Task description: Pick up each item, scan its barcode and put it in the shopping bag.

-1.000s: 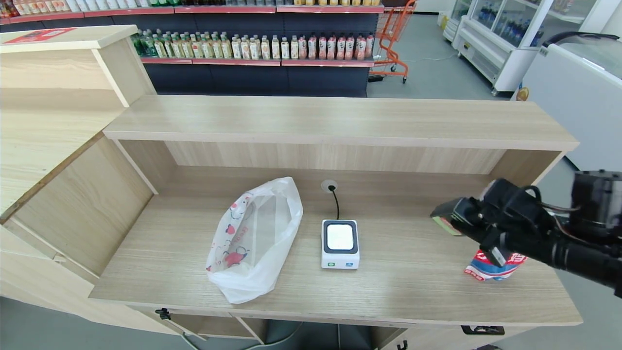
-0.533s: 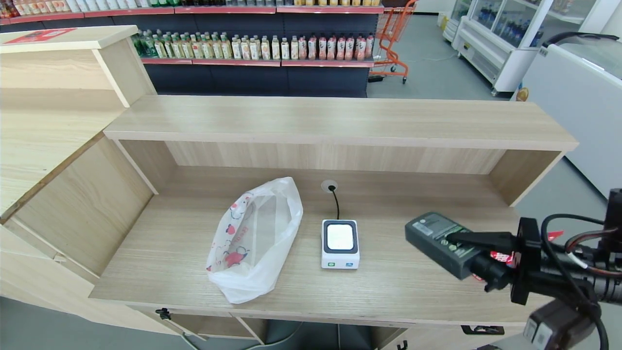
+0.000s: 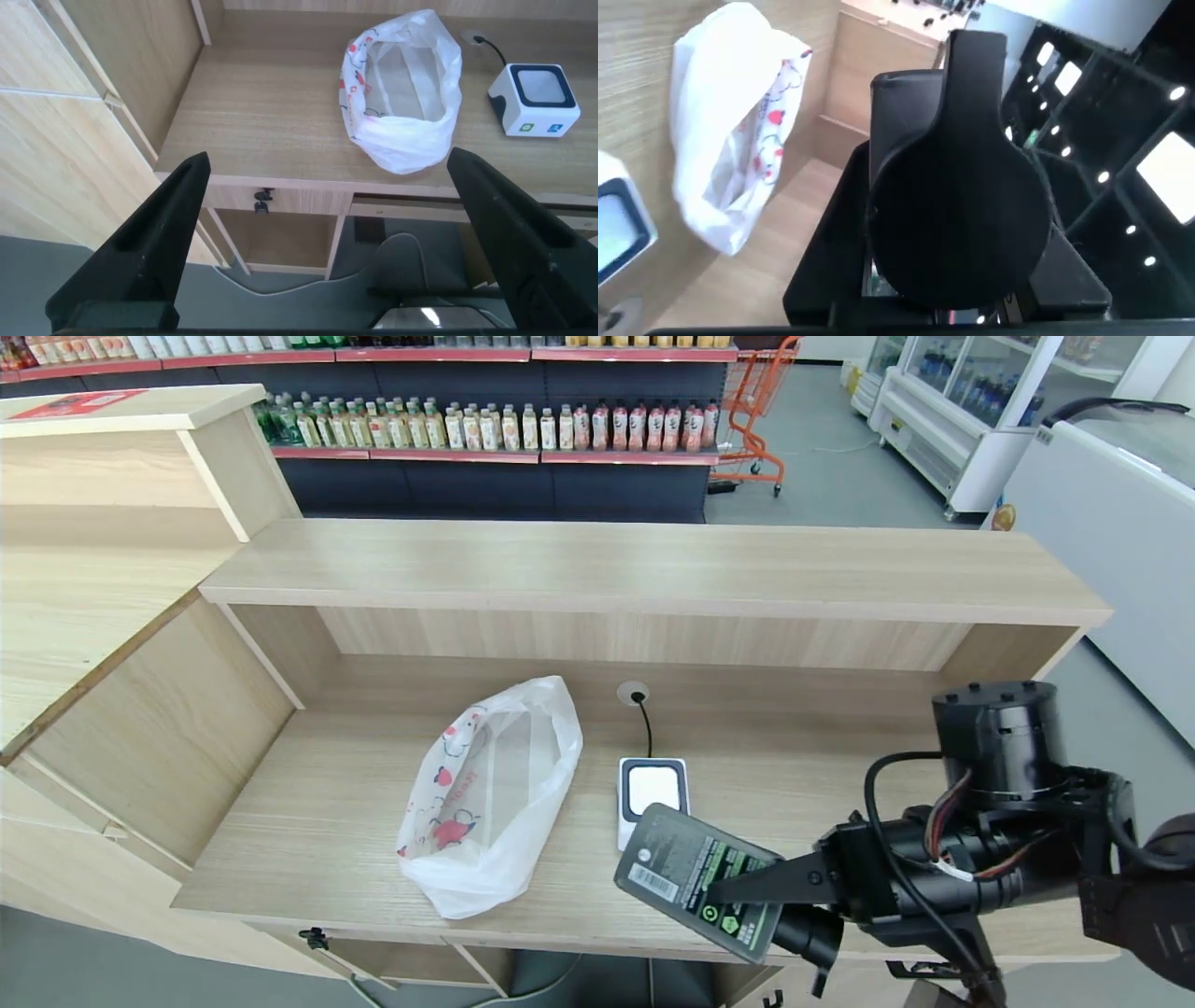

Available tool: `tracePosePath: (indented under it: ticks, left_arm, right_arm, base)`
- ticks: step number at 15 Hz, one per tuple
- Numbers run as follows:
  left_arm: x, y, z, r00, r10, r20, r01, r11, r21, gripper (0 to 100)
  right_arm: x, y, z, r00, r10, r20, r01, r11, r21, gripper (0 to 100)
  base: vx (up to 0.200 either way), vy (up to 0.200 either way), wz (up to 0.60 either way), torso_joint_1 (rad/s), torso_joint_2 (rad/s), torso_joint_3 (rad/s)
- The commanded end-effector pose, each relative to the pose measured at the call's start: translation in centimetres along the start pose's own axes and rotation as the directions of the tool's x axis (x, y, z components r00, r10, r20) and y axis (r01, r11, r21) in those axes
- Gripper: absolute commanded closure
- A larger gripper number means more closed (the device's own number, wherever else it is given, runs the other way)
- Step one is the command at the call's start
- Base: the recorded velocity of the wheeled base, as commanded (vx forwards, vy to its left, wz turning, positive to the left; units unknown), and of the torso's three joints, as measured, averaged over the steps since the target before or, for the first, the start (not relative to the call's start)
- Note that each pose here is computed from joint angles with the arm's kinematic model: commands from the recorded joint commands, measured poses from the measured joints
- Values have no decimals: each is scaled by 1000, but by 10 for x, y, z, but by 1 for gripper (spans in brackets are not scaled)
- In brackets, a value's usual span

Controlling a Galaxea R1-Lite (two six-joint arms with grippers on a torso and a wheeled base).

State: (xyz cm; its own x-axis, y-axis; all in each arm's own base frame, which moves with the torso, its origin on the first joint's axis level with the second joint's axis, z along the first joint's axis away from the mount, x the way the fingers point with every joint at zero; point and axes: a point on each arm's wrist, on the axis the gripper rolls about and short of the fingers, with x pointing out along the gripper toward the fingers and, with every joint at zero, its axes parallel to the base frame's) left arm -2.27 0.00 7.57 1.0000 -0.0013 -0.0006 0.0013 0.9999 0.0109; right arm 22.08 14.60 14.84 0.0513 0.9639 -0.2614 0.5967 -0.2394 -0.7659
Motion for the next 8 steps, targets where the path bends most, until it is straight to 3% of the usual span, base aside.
tracePosePath:
  ticks: [1,8]
  left_arm:
    - [0,0,0,1000,0,-1,0,1000,0,0]
    - [0,0,0,1000,0,-1,0,1000,0,0]
  right_arm:
    - [22,3,-4,999,-24,49,25,1000,-14,100]
    - [36,4,-6,996,-44,78,50,995,-82,100]
  base:
    - [0,0,0,0,0,0]
    - [0,0,0,0,0,0]
